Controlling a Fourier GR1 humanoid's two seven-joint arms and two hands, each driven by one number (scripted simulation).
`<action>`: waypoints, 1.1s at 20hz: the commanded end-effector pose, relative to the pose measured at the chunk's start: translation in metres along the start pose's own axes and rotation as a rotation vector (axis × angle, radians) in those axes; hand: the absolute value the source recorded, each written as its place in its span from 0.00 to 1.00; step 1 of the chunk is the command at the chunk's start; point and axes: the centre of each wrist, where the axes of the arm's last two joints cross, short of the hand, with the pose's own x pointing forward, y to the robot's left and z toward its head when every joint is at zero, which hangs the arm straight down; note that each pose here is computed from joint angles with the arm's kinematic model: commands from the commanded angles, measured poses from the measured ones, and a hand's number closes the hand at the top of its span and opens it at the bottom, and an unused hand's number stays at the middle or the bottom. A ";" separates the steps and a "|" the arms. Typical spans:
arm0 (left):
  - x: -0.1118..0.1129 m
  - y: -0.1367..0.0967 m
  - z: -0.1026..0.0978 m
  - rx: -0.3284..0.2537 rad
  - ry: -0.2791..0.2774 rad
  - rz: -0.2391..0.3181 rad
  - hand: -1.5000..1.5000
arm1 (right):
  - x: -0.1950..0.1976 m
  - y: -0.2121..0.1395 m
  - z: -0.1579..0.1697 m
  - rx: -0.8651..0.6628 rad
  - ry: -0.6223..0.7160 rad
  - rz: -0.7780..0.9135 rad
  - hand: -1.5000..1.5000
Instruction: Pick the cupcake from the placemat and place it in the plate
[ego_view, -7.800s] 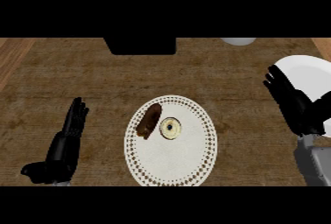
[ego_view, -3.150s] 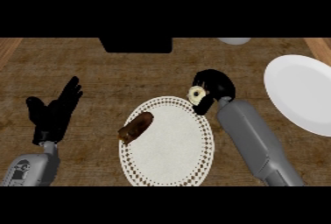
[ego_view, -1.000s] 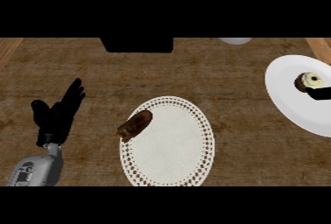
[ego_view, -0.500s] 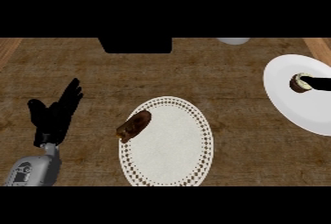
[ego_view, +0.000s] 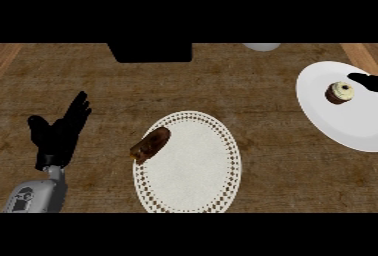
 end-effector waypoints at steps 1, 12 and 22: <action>-0.001 0.002 0.002 -0.006 0.022 -0.001 0.50 | -0.004 -0.025 0.009 0.072 0.073 -0.130 0.00; 0.006 -0.009 -0.002 -0.017 -0.016 0.003 0.50 | -0.040 -0.079 0.038 0.022 0.003 -0.120 0.00; 0.010 0.005 0.010 -0.051 -0.011 -0.002 0.50 | -0.068 -0.130 0.041 -0.017 0.028 -0.065 0.00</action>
